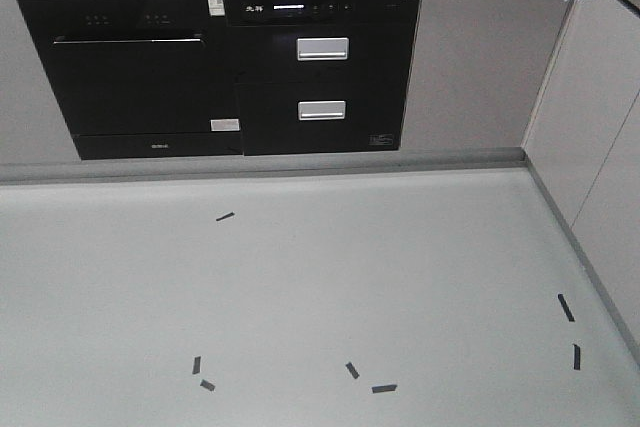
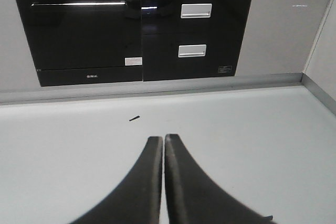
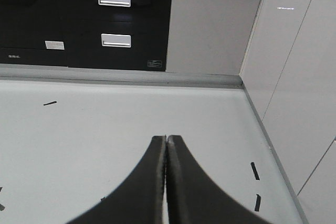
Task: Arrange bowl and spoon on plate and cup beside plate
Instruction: 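Drive the base toward the grey counter with the spoon and bowl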
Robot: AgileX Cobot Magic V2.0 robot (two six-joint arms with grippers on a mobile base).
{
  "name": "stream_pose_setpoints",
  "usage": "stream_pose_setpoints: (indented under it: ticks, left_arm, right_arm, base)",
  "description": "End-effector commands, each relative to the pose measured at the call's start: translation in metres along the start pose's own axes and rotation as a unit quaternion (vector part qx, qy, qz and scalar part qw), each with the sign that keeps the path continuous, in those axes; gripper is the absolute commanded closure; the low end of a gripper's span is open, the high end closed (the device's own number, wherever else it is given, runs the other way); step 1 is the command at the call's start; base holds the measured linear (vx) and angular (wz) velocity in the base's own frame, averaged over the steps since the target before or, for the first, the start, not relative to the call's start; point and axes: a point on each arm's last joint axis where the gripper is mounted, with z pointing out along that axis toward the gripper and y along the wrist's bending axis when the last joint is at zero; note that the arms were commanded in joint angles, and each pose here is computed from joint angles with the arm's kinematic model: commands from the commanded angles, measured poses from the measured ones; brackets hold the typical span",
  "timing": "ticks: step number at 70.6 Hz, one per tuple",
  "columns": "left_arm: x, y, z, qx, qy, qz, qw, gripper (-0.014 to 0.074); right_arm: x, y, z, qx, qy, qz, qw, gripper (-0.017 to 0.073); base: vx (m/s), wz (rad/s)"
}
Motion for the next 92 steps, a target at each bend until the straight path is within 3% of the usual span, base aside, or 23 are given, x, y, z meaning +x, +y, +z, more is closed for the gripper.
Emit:
stream_pose_setpoints:
  ticks: [1,92]
  left_arm:
    - [-0.0154,-0.0018,-0.0039,0.006,-0.053,-0.002,0.999,0.0600]
    - [-0.0154,-0.0018,-0.0039,0.006,-0.053,-0.002,0.999,0.0600]
  right_arm:
    - [-0.0064,-0.0003,-0.0002,0.002,-0.033,-0.009,0.999,0.0562]
    - [-0.0065,-0.0003,-0.0002,0.002,-0.034,-0.009,0.999,0.0562]
  base:
    - [0.16,-0.04]
    - [0.21,-0.01]
